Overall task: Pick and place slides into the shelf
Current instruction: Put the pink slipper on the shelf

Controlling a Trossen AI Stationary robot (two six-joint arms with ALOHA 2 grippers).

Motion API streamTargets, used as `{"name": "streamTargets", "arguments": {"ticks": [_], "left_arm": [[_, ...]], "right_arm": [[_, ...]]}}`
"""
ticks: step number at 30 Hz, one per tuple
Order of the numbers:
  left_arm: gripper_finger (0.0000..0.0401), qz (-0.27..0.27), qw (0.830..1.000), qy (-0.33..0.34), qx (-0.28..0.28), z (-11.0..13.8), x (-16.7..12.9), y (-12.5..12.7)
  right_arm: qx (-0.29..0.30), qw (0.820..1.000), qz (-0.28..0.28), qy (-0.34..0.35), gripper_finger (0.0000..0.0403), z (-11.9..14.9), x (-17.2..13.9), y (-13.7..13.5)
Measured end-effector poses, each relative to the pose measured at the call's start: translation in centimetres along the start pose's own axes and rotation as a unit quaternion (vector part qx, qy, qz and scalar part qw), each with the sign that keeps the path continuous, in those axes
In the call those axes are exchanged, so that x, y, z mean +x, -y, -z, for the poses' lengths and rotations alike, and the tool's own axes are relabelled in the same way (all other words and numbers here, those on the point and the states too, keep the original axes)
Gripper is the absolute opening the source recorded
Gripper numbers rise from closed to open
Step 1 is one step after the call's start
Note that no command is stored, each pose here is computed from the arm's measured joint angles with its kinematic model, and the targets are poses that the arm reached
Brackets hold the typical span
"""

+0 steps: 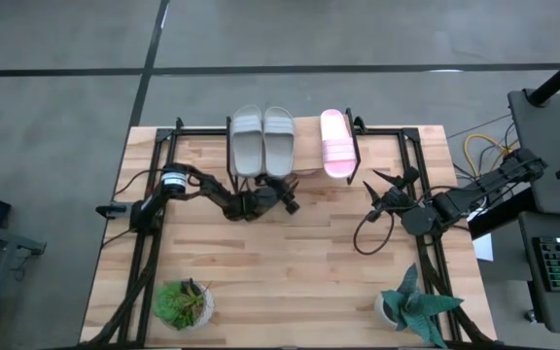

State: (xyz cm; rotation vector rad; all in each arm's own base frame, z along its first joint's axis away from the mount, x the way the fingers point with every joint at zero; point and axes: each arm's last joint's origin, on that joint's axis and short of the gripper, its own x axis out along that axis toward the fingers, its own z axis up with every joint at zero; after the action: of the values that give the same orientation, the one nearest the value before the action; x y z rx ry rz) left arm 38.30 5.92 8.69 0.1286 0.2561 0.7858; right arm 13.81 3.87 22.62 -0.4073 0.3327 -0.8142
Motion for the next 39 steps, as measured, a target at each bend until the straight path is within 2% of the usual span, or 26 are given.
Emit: {"name": "streamTargets", "arguments": {"ticks": [10,18,24,34,39], "left_arm": [[0.0173,-0.055,0.998,-0.013,0.006,0.4,0.0,-0.5],[0.0173,-0.068,0.997,-0.016,-0.035,0.4,0.8,-1.4],[0.0173,-0.017,0.999,-0.017,-0.048,0.5,1.4,-1.9],[0.0173,0.027,0.998,-0.017,-0.054,0.3,1.9,-2.0],[0.0173,0.033,0.998,-0.015,-0.057,-0.2,2.2,-1.8]], "right_arm": [[0.000,1.000,0.000,0.000,0.0182,0.0,0.0,0.0],[0.000,1.000,0.000,0.000,0.0183,0.0,0.0,0.0],[0.000,1.000,0.000,0.000,0.0183,0.0,0.0,0.0],[0.000,1.000,0.000,0.000,0.0183,0.0,0.0,0.0],[0.000,1.000,0.000,0.000,0.0183,0.0,0.0,0.0]]}}
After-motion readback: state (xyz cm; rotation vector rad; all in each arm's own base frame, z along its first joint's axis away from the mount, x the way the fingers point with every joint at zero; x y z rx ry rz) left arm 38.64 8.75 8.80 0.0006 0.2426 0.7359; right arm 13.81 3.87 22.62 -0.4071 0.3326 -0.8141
